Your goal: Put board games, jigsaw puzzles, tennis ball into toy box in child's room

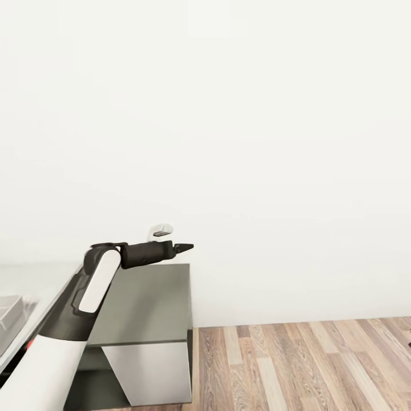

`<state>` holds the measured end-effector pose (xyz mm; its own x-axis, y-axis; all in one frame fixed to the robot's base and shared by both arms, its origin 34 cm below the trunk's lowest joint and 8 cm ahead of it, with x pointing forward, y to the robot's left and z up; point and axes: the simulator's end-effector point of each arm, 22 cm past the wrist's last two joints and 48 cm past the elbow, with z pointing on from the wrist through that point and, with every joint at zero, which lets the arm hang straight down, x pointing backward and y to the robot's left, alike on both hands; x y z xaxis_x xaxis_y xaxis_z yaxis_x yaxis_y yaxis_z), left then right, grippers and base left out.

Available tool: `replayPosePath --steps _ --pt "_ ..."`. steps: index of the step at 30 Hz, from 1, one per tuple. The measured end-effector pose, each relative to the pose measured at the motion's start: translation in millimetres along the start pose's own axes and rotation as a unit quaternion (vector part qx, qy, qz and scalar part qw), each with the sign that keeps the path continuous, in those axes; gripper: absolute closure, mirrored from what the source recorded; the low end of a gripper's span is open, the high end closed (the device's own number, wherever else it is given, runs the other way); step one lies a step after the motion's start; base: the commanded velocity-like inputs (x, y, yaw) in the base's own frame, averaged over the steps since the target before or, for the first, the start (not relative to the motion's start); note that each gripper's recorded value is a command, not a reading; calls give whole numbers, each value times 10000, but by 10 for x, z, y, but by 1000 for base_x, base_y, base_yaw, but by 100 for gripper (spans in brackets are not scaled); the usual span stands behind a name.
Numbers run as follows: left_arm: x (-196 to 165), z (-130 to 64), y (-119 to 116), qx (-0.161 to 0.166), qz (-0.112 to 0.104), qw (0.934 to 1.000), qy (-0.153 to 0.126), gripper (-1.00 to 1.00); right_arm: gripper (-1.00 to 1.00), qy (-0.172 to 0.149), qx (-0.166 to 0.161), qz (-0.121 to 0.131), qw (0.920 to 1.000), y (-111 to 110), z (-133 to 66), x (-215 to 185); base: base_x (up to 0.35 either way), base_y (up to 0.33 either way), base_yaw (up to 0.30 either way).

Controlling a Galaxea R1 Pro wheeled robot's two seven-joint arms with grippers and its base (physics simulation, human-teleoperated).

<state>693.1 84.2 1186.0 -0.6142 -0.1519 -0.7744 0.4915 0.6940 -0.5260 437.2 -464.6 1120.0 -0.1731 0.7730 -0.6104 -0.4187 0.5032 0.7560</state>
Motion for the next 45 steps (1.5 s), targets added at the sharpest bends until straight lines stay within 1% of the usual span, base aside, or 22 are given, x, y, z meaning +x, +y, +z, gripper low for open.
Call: replayPosePath --steps 3,5,7,9,10,11,12,13,17,20,21,27,28,31,32,33,35,36,37,41,43,45 --pt "-16 -50 76 -74 -10 10000 -25 -100 -100 4 78 -2 10000 -31 5 5 -1 0 -59" --pt "-33 -103 164 -153 -36 9999 -56 -100 -100 70 244 29 9997 -114 35 56 0 0 -28" --pt "-39 -136 221 -205 -49 9998 -68 -100 -100 195 406 78 9990 -201 84 145 0 0 -18" --pt "-30 -163 274 -254 -62 9996 -67 -100 -100 396 597 140 9973 -307 149 284 0 0 -11" --pt "1 -188 333 -308 -81 9995 -48 -100 -100 655 802 187 9944 -420 221 457 0 0 -7" --pt "24 -200 363 -333 -96 9994 -33 -100 -100 808 910 195 9924 -479 258 559 0 0 -5" --pt "51 -211 394 -360 -110 9993 -16 -100 -100 959 1016 181 9900 -536 292 658 0 0 -3" --pt "108 -232 455 -414 -137 9990 21 -100 -100 1236 1223 107 9847 -648 345 842 0 0 -3" --pt "261 -255 550 -488 -220 9985 116 -100 -100 1721 1678 -117 9706 -914 384 1213 0 0 -2" --pt "387 -261 603 -529 -287 9980 195 -100 -100 1987 2058 -191 9580 -1145 343 1524 0 0 0" --pt "465 -264 634 -554 -327 9976 246 -100 -100 2129 2326 -184 9488 -1306 276 1750 0 0 0" --pt "749 -286 734 -632 -479 9959 425 -100 -100 2455 3125 -119 9176 -1754 -79 2420 0 0 0" --pt "855 -298 773 -669 -531 9951 491 -100 -100 2564 3309 -155 9080 -1844 -179 2589 0 0 0" --pt "1023 -317 826 -719 -623 9937 593 -100 -100 2739 3508 -227 8952 -1932 -277 2800 0 0 0" --pt "1024 -317 825 -716 -626 9937 594 -100 -100 2806 3563 -258 8909 -1953 -301 2865 0 0 0" --pt "1153 -336 874 -769 -701 9924 655 -100 -100 2892 3642 -298 8848 -1980 -337 2940 0 0 0" --pt "1280 -354 914 -809 -783 9911 704 -100 -100 3037 3784 -365 8736 -2027 -406 3059 0 0 0" --pt "1339 -362 934 -831 -817 9906 716 -100 -100 3115 3876 -396 8667 -2055 -455 3120 0 0 0" --pt "1446 -376 974 -878 -873 9897 717 -100 -100 3273 4090 -456 8506 -2116 -577 3239 0 0 0" --pt "1645 -393 1041 -959 -958 9886 659 -100 -100 3525 4590 -617 8132 -2250 -874 3410 0 0 0" --pt "1748 -404 1077 -1017 -977 9879 648 -100 -100 3575 4802 -726 7977 -2302 -995 3459 0 0 0" --pt "1853 -420 1116 -1090 -981 9870 654 -100 -100 3578 4965 -834 7864 -2339 -1085 3501 0 0 0"
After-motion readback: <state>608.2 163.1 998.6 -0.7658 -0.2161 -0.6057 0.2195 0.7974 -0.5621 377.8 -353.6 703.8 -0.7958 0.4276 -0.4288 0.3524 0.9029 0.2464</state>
